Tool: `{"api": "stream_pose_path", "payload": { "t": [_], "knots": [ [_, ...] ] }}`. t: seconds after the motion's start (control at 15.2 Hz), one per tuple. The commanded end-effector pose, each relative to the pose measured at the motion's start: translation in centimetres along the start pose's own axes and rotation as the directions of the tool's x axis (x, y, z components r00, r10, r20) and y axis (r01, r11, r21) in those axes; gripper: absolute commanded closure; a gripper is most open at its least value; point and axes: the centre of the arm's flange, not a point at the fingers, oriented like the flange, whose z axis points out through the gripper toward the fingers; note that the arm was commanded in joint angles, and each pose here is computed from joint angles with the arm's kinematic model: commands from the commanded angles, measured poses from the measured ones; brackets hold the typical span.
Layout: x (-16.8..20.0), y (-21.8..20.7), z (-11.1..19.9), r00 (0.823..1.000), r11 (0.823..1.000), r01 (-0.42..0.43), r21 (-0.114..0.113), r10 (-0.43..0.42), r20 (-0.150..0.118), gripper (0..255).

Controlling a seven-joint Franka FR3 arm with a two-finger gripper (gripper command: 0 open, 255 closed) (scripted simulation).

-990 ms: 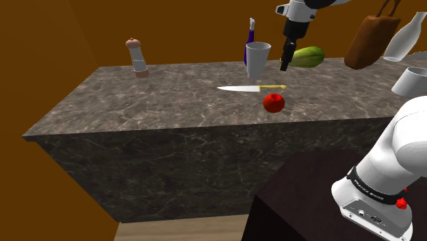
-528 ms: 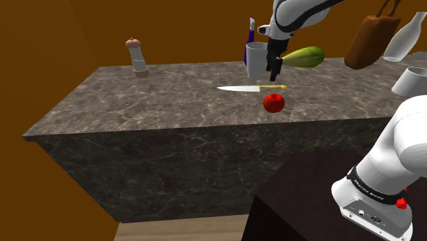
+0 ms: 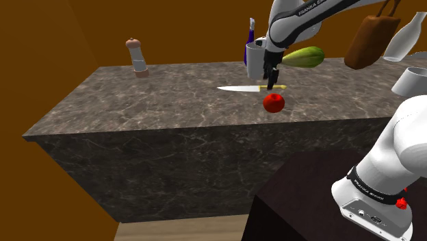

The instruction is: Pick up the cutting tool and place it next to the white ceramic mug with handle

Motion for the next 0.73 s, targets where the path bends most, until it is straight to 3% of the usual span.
{"api": "stream_pose_path", "payload": {
  "t": [0.0, 0.4, 0.46, 0.66],
  "knots": [
    [0.08, 0.01, 0.42, 1.0, 1.0, 0.0, 0.0, 0.0, 0.0, 0],
    [0.09, 0.01, 0.41, 1.0, 1.0, 0.0, 0.0, 0.0, 0.0, 0],
    [0.09, 0.01, 0.41, 1.0, 1.0, 0.0, 0.0, 0.0, 0.0, 255],
    [0.09, 0.01, 0.41, 1.0, 1.0, 0.0, 0.0, 0.0, 0.0, 255]
  ]
}}
